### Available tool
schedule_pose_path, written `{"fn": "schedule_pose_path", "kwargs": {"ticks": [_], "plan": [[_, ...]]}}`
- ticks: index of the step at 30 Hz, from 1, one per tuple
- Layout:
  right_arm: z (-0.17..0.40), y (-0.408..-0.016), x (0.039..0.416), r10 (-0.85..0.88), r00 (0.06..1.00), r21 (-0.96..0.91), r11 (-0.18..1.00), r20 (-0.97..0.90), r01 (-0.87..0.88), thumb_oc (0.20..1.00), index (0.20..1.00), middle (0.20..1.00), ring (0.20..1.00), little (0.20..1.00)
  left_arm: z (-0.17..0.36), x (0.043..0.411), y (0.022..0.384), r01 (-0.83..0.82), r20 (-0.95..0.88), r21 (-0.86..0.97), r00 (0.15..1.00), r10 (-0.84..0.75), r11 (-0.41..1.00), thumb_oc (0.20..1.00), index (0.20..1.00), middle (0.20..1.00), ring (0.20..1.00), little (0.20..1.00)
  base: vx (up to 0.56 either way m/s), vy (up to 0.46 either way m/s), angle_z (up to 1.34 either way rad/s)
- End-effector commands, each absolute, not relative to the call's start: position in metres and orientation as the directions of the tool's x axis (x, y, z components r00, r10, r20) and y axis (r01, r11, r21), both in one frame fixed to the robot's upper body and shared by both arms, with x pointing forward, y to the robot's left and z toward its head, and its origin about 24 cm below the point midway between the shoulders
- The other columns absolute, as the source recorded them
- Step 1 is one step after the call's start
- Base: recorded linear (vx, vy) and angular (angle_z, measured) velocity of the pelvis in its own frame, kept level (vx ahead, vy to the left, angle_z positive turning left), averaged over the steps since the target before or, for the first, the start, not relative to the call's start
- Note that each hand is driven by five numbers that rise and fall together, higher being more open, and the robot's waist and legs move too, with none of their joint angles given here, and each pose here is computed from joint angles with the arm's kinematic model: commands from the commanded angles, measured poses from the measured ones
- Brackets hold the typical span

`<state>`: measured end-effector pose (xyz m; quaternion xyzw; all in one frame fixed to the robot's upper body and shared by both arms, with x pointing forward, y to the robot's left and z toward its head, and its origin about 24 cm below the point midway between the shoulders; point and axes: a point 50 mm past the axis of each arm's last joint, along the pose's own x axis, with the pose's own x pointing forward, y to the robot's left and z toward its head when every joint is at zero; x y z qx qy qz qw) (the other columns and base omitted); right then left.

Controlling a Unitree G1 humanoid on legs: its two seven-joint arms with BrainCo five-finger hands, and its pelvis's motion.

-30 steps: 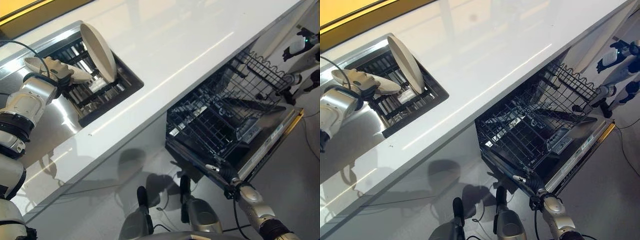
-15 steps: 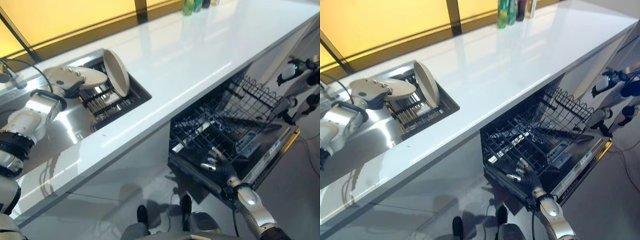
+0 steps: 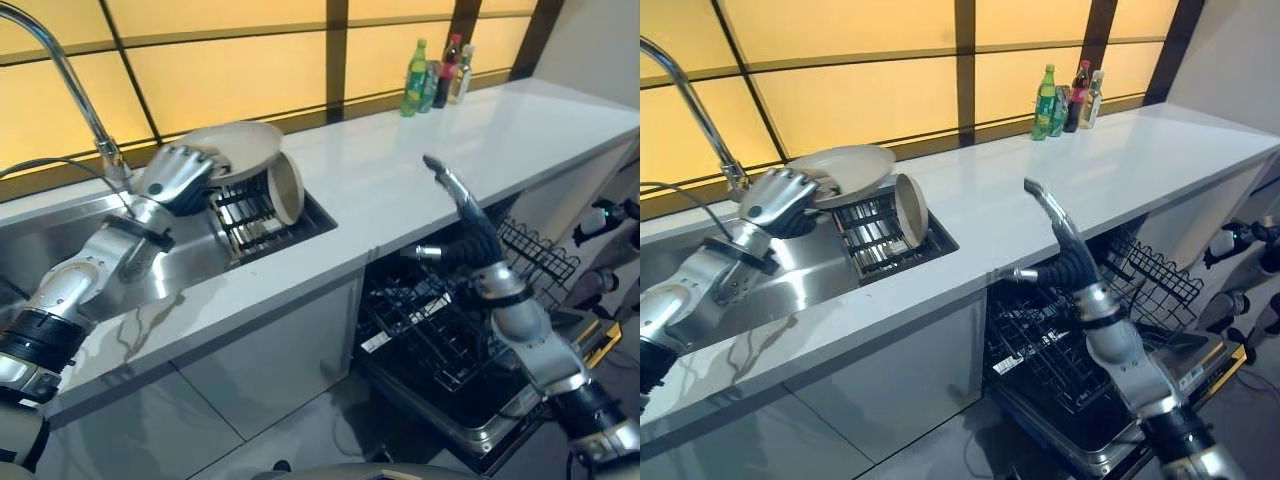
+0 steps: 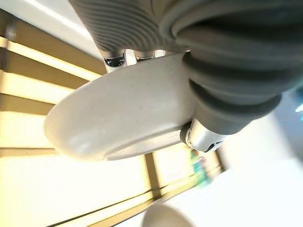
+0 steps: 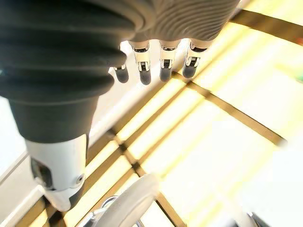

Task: Pick up plates and place into dishwasher.

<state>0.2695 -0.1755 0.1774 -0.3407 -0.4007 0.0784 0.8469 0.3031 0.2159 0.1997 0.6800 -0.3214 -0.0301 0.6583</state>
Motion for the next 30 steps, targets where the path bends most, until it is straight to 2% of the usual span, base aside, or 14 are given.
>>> {"fn": "schedule_pose_path", "kwargs": {"ticks": [1, 4, 12, 17, 25, 26, 27, 30], "plan": [[0.231, -0.17, 0.274, 0.48, 0.53, -0.687, 0.657, 0.699, 0.311, 1.0, 1.0, 1.0, 1.0, 1.0, 0.25, 0.299, 0.193, -0.447, 0.523, 0.85, 0.654, -0.547, 0.278, 0.2, 0.2, 0.2, 0.2, 0.2, -0.01, -0.058, 0.0], [0.247, -0.165, 0.286, 0.523, 0.529, -0.733, 0.585, 0.668, 0.347, 1.0, 1.0, 1.0, 1.0, 1.0, 0.254, 0.294, 0.17, -0.325, 0.489, 0.872, 0.601, -0.633, 0.365, 0.2, 0.2, 0.2, 0.2, 0.2, 0.0, -0.054, 0.01], [0.262, -0.156, 0.309, 0.602, 0.563, -0.824, 0.408, 0.567, 0.393, 1.0, 1.0, 1.0, 1.0, 1.0, 0.261, 0.287, 0.137, -0.105, 0.427, 0.896, 0.477, -0.769, 0.432, 0.2, 0.2, 0.2, 0.2, 0.2, 0.02, -0.023, 0.08], [0.265, -0.152, 0.318, 0.617, 0.585, -0.851, 0.368, 0.526, 0.375, 1.0, 1.0, 1.0, 1.0, 1.0, 0.265, 0.285, 0.126, -0.059, 0.393, 0.91, 0.434, -0.811, 0.41, 0.2, 0.2, 0.2, 0.2, 0.2, 0.03, -0.007, 0.03], [0.262, -0.14, 0.327, 0.67, 0.624, -0.914, 0.331, 0.402, 0.234, 1.0, 1.0, 1.0, 1.0, 1.0, 0.27, 0.282, 0.113, -0.028, 0.357, 0.927, 0.373, -0.856, 0.375, 0.2, 0.2, 0.2, 0.2, 0.2, 0.04, -0.005, 0.01], [0.261, -0.138, 0.329, 0.676, 0.627, -0.92, 0.33, 0.387, 0.211, 0.818, 0.818, 0.818, 0.818, 0.818, 0.27, 0.282, 0.112, -0.025, 0.354, 0.928, 0.37, -0.859, 0.372, 0.2, 0.2, 0.2, 0.2, 0.2, 0.04, 0.001, 0.04], [0.26, -0.137, 0.33, 0.686, 0.632, -0.929, 0.323, 0.361, 0.18, 0.2, 0.2, 0.2, 0.2, 0.2, 0.27, 0.282, 0.112, -0.023, 0.35, 0.929, 0.369, -0.861, 0.369, 0.2, 0.2, 0.2, 0.2, 0.2, 0.04, 0.004, 0.05], [0.258, -0.135, 0.33, 0.696, 0.633, -0.933, 0.336, 0.339, 0.129, 0.2, 0.2, 0.2, 0.2, 0.2, 0.271, 0.281, 0.112, -0.023, 0.352, 0.929, 0.371, -0.86, 0.37, 0.2, 0.2, 0.2, 0.2, 0.2, 0.03, 0.008, 0.05]]}}
